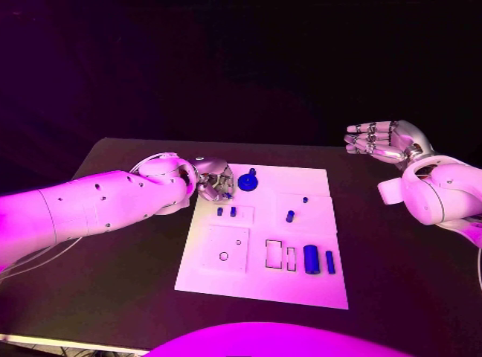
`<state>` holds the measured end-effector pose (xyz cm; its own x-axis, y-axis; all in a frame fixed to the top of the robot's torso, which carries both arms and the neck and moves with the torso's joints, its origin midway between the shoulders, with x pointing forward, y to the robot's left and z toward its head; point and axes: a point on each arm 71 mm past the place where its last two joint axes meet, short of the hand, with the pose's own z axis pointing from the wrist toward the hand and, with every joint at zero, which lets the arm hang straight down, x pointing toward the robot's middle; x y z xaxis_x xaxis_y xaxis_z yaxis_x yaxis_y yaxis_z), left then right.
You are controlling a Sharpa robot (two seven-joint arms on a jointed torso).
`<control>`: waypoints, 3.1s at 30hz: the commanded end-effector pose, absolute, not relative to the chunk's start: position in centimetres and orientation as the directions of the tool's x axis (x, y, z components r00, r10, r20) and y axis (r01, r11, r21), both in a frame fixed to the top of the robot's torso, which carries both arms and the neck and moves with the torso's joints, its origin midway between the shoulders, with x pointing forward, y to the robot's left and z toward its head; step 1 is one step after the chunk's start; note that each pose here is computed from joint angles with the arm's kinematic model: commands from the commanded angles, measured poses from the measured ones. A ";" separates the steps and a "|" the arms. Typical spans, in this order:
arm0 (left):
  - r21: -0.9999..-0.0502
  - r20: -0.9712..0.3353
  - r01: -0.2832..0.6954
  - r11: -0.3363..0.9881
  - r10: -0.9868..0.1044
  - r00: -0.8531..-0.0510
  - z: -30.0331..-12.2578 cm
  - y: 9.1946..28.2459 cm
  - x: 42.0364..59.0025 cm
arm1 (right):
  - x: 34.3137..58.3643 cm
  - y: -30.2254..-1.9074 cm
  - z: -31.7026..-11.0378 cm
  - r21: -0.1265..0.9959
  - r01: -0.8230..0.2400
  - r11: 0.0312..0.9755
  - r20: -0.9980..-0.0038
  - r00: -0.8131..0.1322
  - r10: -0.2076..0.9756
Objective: Assemble the parts on the task board
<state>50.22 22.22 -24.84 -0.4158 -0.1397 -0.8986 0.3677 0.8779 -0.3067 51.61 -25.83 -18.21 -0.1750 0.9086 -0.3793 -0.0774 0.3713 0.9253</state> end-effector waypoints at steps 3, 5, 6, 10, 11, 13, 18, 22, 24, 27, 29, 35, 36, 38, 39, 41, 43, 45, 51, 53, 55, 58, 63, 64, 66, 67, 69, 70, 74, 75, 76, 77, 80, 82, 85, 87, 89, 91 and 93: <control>-0.329 -0.890 0.380 0.864 -0.150 -0.430 -24.8 21.7 50.0 | 51.6 -25.7 -18.1 0.925 -0.094 0.368 -0.380 -0.188 0.906; -0.331 -0.889 0.380 0.864 -0.151 -0.431 -24.8 21.6 50.0 | 51.6 -25.7 -18.1 0.925 -0.094 0.368 -0.380 -0.187 0.906; -0.331 -0.889 0.380 0.863 -0.151 -0.432 -24.8 21.6 50.0 | 51.6 -25.7 -18.1 0.925 -0.094 0.368 -0.380 -0.187 0.906; -0.334 -0.888 0.381 0.863 -0.153 -0.433 -24.8 21.6 50.0 | 51.5 -25.7 -18.1 0.925 -0.094 0.368 -0.380 -0.187 0.906; -0.334 -0.888 0.381 0.862 -0.153 -0.433 -24.8 21.6 50.0 | 51.5 -25.7 -18.1 0.925 -0.094 0.368 -0.380 -0.187 0.906; -0.334 -0.888 0.381 0.862 -0.153 -0.434 -24.8 21.6 50.0 | 51.5 -25.7 -18.1 0.925 -0.094 0.368 -0.380 -0.187 0.906; -0.335 -0.887 0.380 0.862 -0.152 -0.436 -24.8 21.6 50.0 | 51.5 -25.7 -18.1 0.925 -0.094 0.368 -0.380 -0.187 0.906; -0.336 -0.885 0.379 0.862 -0.152 -0.440 -24.8 21.6 50.0 | 51.5 -25.7 -18.1 0.925 -0.094 0.368 -0.380 -0.187 0.906; -0.337 -0.885 0.379 0.862 -0.151 -0.441 -24.8 21.6 50.0 | 51.5 -25.7 -18.1 0.925 -0.094 0.368 -0.380 -0.187 0.906; -0.337 -0.884 0.379 0.862 -0.151 -0.443 -24.9 21.5 50.0 | 51.5 -25.7 -18.1 0.925 -0.093 0.368 -0.380 -0.186 0.906; -0.339 -0.883 0.378 0.861 -0.152 -0.445 -24.9 21.5 50.0 | 51.5 -25.7 -18.1 0.925 -0.093 0.368 -0.380 -0.186 0.906; -0.342 -0.880 0.376 0.861 -0.153 -0.450 -24.9 21.5 50.0 | 51.5 -25.7 -18.1 0.925 -0.094 0.368 -0.380 -0.186 0.906; -0.342 -0.880 0.376 0.861 -0.153 -0.450 -24.9 21.5 50.0 | 51.5 -25.7 -18.1 0.925 -0.094 0.368 -0.380 -0.186 0.906; -0.343 -0.879 0.376 0.861 -0.153 -0.451 -24.9 21.5 50.0 | 51.5 -25.7 -18.1 0.925 -0.094 0.368 -0.380 -0.186 0.906; -0.343 -0.879 0.376 0.861 -0.153 -0.451 -24.9 21.5 50.0 | 51.5 -25.7 -18.1 0.925 -0.094 0.368 -0.380 -0.186 0.906; -0.343 -0.879 0.376 0.861 -0.154 -0.452 -24.9 21.5 50.0 | 51.5 -25.7 -18.1 0.925 -0.094 0.368 -0.380 -0.186 0.906; -0.343 -0.879 0.376 0.861 -0.153 -0.451 -24.9 21.5 50.0 | 51.5 -25.7 -18.1 0.925 -0.094 0.368 -0.380 -0.186 0.906; -0.343 -0.879 0.377 0.861 -0.152 -0.451 -24.9 21.5 50.0 | 51.5 -25.7 -18.1 0.925 -0.094 0.368 -0.380 -0.186 0.906; -0.343 -0.879 0.377 0.860 -0.152 -0.452 -24.9 21.5 50.0 | 51.5 -25.7 -18.1 0.925 -0.094 0.368 -0.380 -0.186 0.906; -0.344 -0.879 0.377 0.860 -0.153 -0.452 -24.9 21.5 50.0 | 51.5 -25.7 -18.1 0.925 -0.094 0.368 -0.380 -0.185 0.906; -0.345 -0.878 0.377 0.860 -0.154 -0.453 -24.9 21.5 50.0 | 51.5 -25.7 -18.1 0.925 -0.094 0.368 -0.380 -0.185 0.906; -0.346 -0.877 0.376 0.860 -0.154 -0.455 -24.9 21.5 50.0 | 51.5 -25.7 -18.1 0.925 -0.095 0.368 -0.380 -0.185 0.906; -0.348 -0.875 0.375 0.859 -0.155 -0.458 -25.0 21.5 50.0 | 51.5 -25.7 -18.1 0.925 -0.095 0.368 -0.380 -0.185 0.906; -0.349 -0.875 0.374 0.859 -0.156 -0.458 -25.0 21.5 50.0 | 51.5 -25.7 -18.1 0.925 -0.095 0.368 -0.380 -0.185 0.906; -0.350 -0.874 0.374 0.859 -0.156 -0.460 -25.0 21.4 50.0 | 51.5 -25.7 -18.1 0.925 -0.095 0.368 -0.380 -0.185 0.906; -0.350 -0.874 0.373 0.859 -0.156 -0.461 -25.0 21.4 50.0 | 51.5 -25.7 -18.1 0.925 -0.095 0.368 -0.380 -0.185 0.906; -0.350 -0.873 0.373 0.859 -0.155 -0.462 -25.0 21.4 50.0 | 51.5 -25.7 -18.1 0.925 -0.095 0.368 -0.380 -0.185 0.906; -0.350 -0.873 0.373 0.859 -0.155 -0.463 -25.0 21.4 50.0 | 51.5 -25.7 -18.1 0.925 -0.095 0.368 -0.380 -0.185 0.906; -0.350 -0.872 0.372 0.859 -0.155 -0.464 -25.0 21.4 50.0 | 51.5 -25.7 -18.1 0.925 -0.095 0.368 -0.380 -0.185 0.906; -0.351 -0.872 0.372 0.859 -0.155 -0.464 -25.0 21.4 50.0 | 51.5 -25.7 -18.1 0.925 -0.095 0.368 -0.380 -0.185 0.906; -0.351 -0.872 0.372 0.859 -0.155 -0.464 -25.0 21.4 50.0 | 51.5 -25.7 -18.1 0.925 -0.095 0.368 -0.380 -0.185 0.906; -0.351 -0.873 0.372 0.859 -0.155 -0.463 -25.0 21.4 50.0 | 51.5 -25.7 -18.1 0.925 -0.095 0.368 -0.380 -0.185 0.906; -0.351 -0.874 0.372 0.859 -0.158 -0.460 -25.0 21.5 50.0 | 51.5 -25.7 -18.1 0.925 -0.095 0.369 -0.380 -0.185 0.906; -0.351 -0.876 0.373 0.859 -0.161 -0.455 -24.9 21.5 50.0 | 51.5 -25.7 -18.1 0.925 -0.095 0.368 -0.380 -0.185 0.906; -0.355 -0.880 0.372 0.858 -0.172 -0.443 -24.8 21.7 50.1 | 51.5 -25.7 -18.1 0.925 -0.095 0.368 -0.380 -0.185 0.906; -0.361 -0.882 0.370 0.856 -0.185 -0.433 -24.7 21.9 50.1 | 51.5 -25.7 -18.1 0.925 -0.095 0.368 -0.380 -0.185 0.906; -0.366 -0.884 0.367 0.855 -0.197 -0.423 -24.5 22.1 50.2 | 51.5 -25.7 -18.1 0.925 -0.095 0.369 -0.380 -0.184 0.906; -0.374 -0.885 0.362 0.854 -0.212 -0.413 -24.3 22.4 50.3 | 51.5 -25.7 -18.1 0.925 -0.095 0.369 -0.380 -0.184 0.906; -0.384 -0.886 0.358 0.851 -0.230 -0.403 -24.1 22.7 50.3 | 51.5 -25.7 -18.1 0.925 -0.095 0.369 -0.380 -0.184 0.906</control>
<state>50.25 22.76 -24.45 -0.4262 -0.1884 -0.8848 0.3499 0.8676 -0.3534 51.56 -25.89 -18.19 -0.1746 0.9088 -0.3790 -0.0780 0.3710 0.9254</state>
